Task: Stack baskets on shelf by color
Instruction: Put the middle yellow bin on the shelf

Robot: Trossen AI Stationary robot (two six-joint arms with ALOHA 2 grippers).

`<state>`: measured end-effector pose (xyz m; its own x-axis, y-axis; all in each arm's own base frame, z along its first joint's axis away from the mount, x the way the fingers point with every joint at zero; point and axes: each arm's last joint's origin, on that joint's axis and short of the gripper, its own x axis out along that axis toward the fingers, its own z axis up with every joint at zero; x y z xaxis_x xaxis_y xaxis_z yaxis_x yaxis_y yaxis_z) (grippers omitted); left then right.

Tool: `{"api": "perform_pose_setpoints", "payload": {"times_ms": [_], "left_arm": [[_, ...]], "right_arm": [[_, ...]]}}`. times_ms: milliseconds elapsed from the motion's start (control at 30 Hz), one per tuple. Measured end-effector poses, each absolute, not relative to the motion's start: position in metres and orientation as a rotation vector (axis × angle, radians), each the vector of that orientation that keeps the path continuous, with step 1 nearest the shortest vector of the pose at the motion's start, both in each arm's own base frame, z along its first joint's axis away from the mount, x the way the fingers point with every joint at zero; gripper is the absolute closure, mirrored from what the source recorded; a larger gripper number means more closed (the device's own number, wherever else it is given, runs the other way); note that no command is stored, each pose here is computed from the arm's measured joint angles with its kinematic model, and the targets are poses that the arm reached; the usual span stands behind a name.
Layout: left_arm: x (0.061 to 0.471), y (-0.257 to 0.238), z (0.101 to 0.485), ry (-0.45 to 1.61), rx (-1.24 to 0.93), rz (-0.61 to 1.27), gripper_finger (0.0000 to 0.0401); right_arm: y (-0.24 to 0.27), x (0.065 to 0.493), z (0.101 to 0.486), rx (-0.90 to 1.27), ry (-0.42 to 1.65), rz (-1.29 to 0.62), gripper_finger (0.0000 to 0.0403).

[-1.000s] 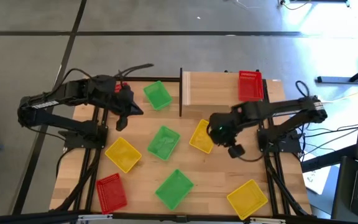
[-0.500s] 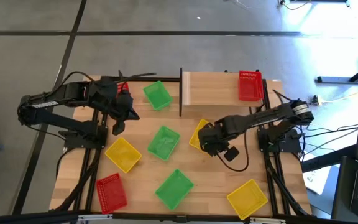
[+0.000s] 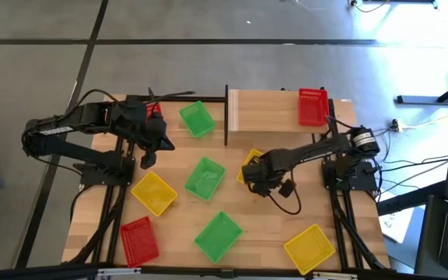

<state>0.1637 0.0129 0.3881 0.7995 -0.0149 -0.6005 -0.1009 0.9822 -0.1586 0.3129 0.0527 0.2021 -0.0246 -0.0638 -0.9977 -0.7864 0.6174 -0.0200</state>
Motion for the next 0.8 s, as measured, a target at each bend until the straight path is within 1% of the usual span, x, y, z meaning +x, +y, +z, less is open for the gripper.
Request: {"api": "perform_pose_setpoints", "payload": {"times_ms": [433,533,667,800], "left_arm": [[0.164,0.013,0.388,0.643,-0.187,0.046,0.0401],[0.164,0.013,0.388,0.643,-0.187,0.046,0.0401],[0.164,0.013,0.388,0.644,-0.187,0.046,0.0401],[0.164,0.013,0.388,0.643,-0.187,0.046,0.0401]], "right_arm": [[0.042,0.326,0.172,-0.690,1.563,0.699,0.0333],[0.042,0.328,0.165,-0.689,1.582,0.701,0.0347],[0.042,0.329,0.164,-0.700,1.585,0.693,0.0390],[0.044,0.330,0.169,-0.722,1.603,0.626,0.0397]]}}
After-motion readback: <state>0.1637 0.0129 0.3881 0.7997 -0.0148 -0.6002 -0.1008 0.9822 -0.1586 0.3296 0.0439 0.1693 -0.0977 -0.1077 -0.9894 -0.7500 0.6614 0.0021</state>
